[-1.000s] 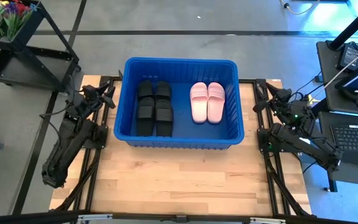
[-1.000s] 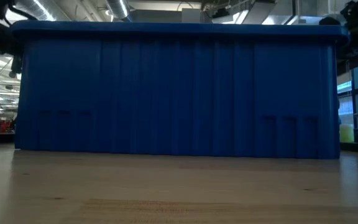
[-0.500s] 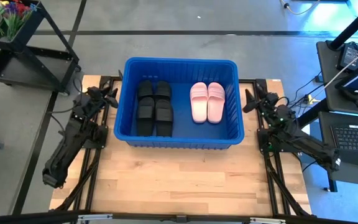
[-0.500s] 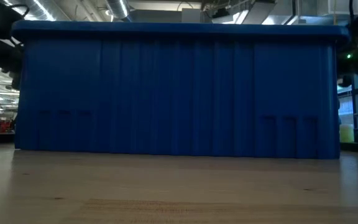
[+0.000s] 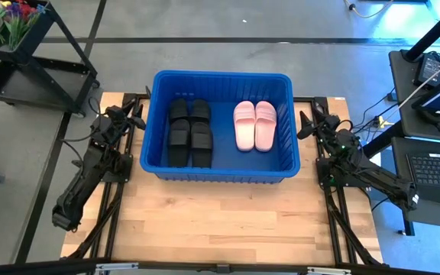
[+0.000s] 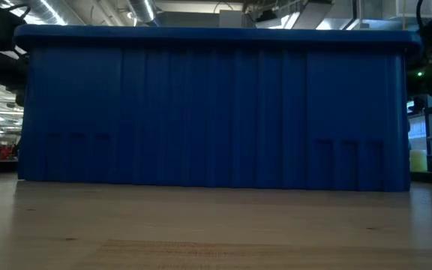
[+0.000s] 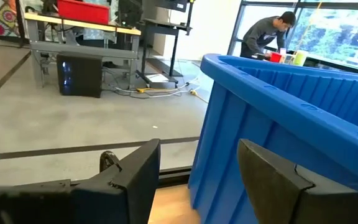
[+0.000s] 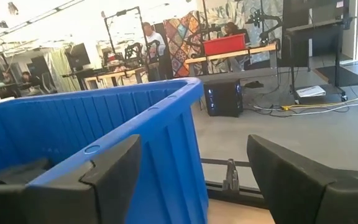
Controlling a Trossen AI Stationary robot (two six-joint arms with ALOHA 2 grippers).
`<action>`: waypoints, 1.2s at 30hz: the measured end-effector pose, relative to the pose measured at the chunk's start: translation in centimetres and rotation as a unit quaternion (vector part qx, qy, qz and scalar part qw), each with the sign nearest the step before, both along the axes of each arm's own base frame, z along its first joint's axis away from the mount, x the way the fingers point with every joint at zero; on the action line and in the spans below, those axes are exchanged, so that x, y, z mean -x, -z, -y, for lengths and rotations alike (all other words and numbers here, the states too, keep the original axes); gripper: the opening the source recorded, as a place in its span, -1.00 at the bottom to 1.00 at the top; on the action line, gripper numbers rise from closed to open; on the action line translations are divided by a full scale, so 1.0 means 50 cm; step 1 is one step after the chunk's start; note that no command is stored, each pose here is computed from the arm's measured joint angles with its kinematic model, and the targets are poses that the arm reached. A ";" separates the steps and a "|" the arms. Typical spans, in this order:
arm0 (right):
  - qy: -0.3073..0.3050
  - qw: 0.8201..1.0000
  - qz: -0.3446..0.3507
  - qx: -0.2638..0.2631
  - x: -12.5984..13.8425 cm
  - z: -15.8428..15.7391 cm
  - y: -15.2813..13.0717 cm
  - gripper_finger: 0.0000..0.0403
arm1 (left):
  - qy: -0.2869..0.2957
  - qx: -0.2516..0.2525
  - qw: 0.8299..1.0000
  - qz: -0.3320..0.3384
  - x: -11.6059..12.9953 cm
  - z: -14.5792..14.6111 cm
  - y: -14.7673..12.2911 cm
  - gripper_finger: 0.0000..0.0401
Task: Pick and place slides into bin
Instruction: Return to Home Position
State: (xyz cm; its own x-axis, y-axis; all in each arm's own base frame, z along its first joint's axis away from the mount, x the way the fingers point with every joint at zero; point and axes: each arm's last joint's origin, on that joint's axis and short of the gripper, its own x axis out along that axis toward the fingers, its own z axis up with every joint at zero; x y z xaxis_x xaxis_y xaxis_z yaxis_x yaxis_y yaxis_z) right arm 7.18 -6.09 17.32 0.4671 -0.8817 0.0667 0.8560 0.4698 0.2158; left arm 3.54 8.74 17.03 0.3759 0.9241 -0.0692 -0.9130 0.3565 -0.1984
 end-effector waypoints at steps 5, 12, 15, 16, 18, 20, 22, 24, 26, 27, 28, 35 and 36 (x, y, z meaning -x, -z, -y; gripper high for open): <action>0.000 1.000 -0.016 0.007 0.000 0.000 0.001 0.46 | 0.000 0.000 1.000 0.000 0.000 0.000 0.000 0.04; 0.000 1.000 -0.014 0.006 0.000 0.000 0.001 0.46 | -0.005 0.000 1.000 -0.001 0.001 0.000 0.000 0.04; 0.000 1.000 -0.015 0.006 0.000 0.000 0.001 0.46 | -0.006 0.000 1.000 -0.001 0.001 0.000 0.000 0.04; 0.000 1.000 -0.015 0.006 0.000 0.000 0.001 0.46 | -0.005 0.000 1.000 -0.001 0.001 0.000 0.000 0.04; 0.000 1.000 -0.014 0.006 0.000 0.000 0.001 0.46 | -0.006 0.000 1.000 -0.001 0.001 0.000 0.000 0.04; 0.000 1.000 -0.014 0.006 0.000 0.000 0.001 0.46 | -0.006 0.000 1.000 -0.001 0.001 0.000 0.001 0.04; 0.000 1.000 -0.014 0.006 0.000 0.000 0.001 0.46 | -0.005 0.000 1.000 -0.001 0.000 0.000 0.001 0.04; 0.000 1.000 -0.014 0.006 0.000 0.000 0.001 0.46 | -0.006 0.000 1.000 -0.001 0.001 0.000 0.001 0.04; -0.001 1.000 -0.014 0.006 0.000 0.000 0.001 0.46 | -0.006 0.000 1.000 -0.001 0.001 0.000 0.001 0.04; -0.001 1.000 -0.014 0.006 0.000 0.000 0.001 0.46 | -0.006 0.000 1.000 -0.001 0.001 0.000 0.001 0.04; -0.001 1.000 -0.014 0.006 0.000 0.000 0.001 0.46 | -0.006 0.000 1.000 -0.001 0.001 0.000 0.001 0.04; -0.001 1.000 -0.014 0.007 0.000 0.000 0.001 0.46 | -0.006 0.000 1.000 -0.001 0.001 0.000 0.001 0.04; -0.001 1.000 -0.014 0.007 0.000 0.000 0.001 0.46 | -0.006 0.001 1.000 -0.001 0.001 0.000 0.001 0.04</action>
